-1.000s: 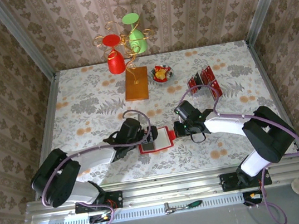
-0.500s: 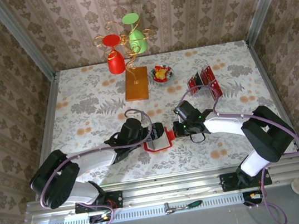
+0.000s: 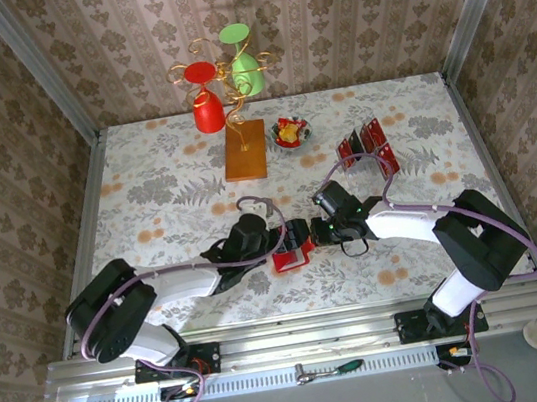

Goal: Put the credit cards into the card holder
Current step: Close the card holder at the bottom-center of the table.

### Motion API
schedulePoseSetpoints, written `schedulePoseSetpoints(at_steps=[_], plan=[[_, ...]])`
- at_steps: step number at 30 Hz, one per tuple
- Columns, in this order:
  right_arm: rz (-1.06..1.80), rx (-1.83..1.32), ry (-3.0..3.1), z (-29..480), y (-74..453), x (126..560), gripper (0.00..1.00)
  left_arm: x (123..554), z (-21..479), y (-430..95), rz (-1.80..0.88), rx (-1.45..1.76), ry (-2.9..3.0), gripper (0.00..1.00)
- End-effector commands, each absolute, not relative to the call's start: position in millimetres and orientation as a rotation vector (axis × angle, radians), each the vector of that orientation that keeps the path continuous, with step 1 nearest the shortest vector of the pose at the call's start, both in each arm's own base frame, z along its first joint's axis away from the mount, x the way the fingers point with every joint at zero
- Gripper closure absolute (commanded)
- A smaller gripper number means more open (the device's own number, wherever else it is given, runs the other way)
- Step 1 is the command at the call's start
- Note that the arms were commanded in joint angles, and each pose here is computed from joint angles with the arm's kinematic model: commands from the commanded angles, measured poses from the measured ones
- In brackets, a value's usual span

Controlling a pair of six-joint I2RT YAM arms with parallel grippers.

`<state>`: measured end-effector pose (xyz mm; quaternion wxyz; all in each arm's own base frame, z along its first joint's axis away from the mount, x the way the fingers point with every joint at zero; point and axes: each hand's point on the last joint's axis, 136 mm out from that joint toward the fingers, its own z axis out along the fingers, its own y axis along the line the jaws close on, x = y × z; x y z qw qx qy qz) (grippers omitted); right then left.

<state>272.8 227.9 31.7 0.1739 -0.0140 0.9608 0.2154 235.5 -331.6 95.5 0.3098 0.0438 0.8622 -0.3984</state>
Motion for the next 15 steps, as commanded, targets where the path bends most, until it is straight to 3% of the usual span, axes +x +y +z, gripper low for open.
schedulePoseSetpoints(at_steps=[1,6,15], plan=[[0.63,-0.024,2.73,33,228,271,0.8,239,98,-338,-1.082,0.073,2.254,0.0],[0.603,0.029,2.706,45,211,276,0.68,239,86,-336,-1.072,0.043,2.271,0.0],[0.591,0.117,2.656,67,179,277,0.66,240,74,-333,-1.041,0.034,2.289,0.0]])
